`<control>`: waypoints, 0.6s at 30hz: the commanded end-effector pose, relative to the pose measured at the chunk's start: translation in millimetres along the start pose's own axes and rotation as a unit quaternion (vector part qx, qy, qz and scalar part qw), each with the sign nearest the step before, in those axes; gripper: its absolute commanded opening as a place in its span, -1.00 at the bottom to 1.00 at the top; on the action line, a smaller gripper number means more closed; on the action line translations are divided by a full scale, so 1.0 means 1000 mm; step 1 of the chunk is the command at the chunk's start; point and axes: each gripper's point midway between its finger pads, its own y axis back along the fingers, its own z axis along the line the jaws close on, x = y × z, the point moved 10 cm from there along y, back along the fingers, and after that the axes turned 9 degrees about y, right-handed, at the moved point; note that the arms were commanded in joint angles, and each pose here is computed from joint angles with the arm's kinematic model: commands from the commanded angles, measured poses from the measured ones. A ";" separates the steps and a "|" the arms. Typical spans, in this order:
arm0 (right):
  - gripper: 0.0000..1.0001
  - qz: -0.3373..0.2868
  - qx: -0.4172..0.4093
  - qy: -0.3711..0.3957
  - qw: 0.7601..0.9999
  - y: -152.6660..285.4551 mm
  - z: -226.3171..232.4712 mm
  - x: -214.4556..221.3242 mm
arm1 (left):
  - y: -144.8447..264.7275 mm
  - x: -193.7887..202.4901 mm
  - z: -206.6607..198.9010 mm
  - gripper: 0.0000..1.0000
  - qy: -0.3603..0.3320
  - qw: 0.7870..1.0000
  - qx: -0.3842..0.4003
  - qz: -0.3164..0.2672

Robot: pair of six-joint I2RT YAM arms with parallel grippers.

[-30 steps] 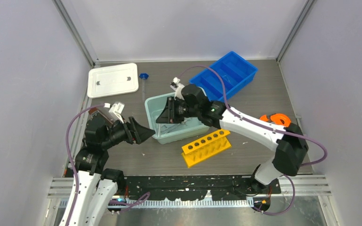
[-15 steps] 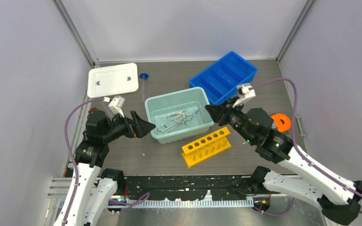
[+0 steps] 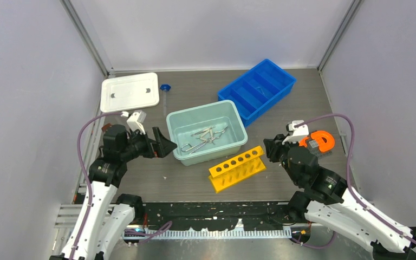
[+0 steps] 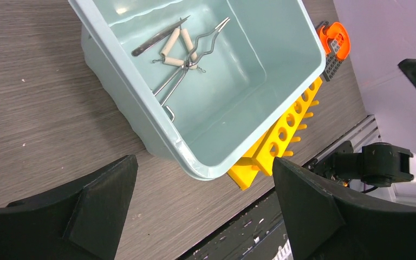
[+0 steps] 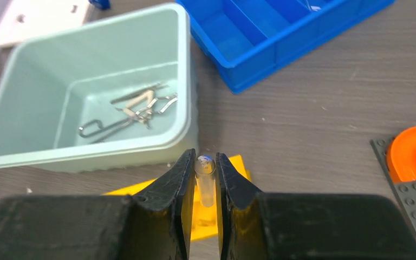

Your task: Organize the chemistry lab equipment

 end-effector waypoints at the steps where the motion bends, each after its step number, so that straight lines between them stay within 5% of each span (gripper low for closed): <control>1: -0.73 0.012 0.035 0.004 0.999 0.000 -0.009 0.015 | 0.007 -0.008 -0.008 0.99 -0.025 0.999 0.005 -0.021; 18: -0.73 0.000 0.053 -0.035 0.998 -0.012 -0.012 0.057 | 0.009 -0.008 -0.009 0.99 -0.029 0.999 0.007 -0.025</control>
